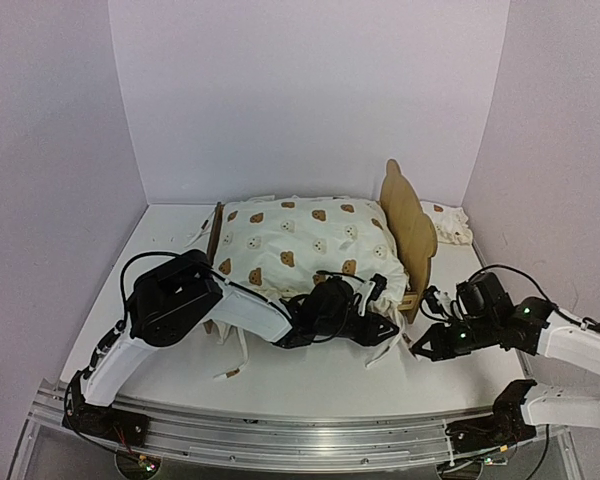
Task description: Set up the pet bed
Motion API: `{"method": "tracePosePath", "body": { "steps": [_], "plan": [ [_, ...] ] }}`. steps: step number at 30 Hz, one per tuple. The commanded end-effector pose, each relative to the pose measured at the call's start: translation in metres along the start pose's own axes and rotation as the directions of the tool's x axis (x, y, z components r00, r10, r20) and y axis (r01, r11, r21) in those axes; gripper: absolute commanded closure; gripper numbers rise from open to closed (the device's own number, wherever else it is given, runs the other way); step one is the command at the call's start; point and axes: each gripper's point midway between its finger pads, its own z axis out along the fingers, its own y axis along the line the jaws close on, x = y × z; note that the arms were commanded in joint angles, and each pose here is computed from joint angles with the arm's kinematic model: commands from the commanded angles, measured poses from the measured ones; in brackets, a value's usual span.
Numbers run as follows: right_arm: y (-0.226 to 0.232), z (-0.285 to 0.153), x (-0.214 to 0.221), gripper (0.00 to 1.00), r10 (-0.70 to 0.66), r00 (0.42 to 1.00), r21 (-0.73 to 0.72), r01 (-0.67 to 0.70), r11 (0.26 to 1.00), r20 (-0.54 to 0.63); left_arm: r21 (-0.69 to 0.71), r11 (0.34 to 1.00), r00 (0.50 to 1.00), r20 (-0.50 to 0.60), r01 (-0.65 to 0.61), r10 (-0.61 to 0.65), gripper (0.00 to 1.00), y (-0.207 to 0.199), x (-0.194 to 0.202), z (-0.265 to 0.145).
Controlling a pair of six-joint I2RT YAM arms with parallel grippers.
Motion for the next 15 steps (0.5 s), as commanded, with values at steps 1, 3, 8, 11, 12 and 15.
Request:
{"method": "tracePosePath", "body": {
  "steps": [1, 3, 8, 11, 12, 15],
  "plan": [
    [0.004, -0.002, -0.017, 1.00, -0.007, 0.998, -0.013, 0.008, 1.000, 0.069, 0.088, 0.995, 0.994, 0.102, -0.044, 0.035, 0.61, -0.030, -0.045, -0.014],
    [0.005, -0.001, -0.017, 1.00, -0.008, 0.998, -0.014, 0.009, 1.000, 0.065, 0.089, 0.995, 0.994, 0.103, -0.046, 0.037, 0.56, -0.031, -0.046, -0.015],
    [0.008, 0.000, -0.019, 1.00, -0.017, 0.998, -0.027, 0.019, 0.999, 0.055, -0.032, 0.999, 0.991, 0.135, -0.015, 0.019, 0.58, -0.005, -0.047, -0.008],
    [0.011, 0.000, -0.021, 1.00, -0.020, 0.998, -0.036, 0.022, 0.999, 0.053, -0.063, 0.998, 0.988, 0.153, -0.025, 0.035, 0.64, 0.004, -0.050, -0.002],
    [0.012, 0.000, -0.021, 1.00, -0.020, 0.998, -0.040, 0.022, 0.999, 0.054, -0.070, 0.997, 0.987, 0.157, -0.025, 0.036, 0.67, 0.006, -0.051, -0.001],
    [0.014, -0.001, -0.022, 1.00, -0.021, 0.998, -0.048, 0.024, 0.999, 0.057, -0.065, 0.997, 0.983, 0.176, -0.037, 0.048, 0.77, 0.004, -0.056, 0.001]
  ]
}}
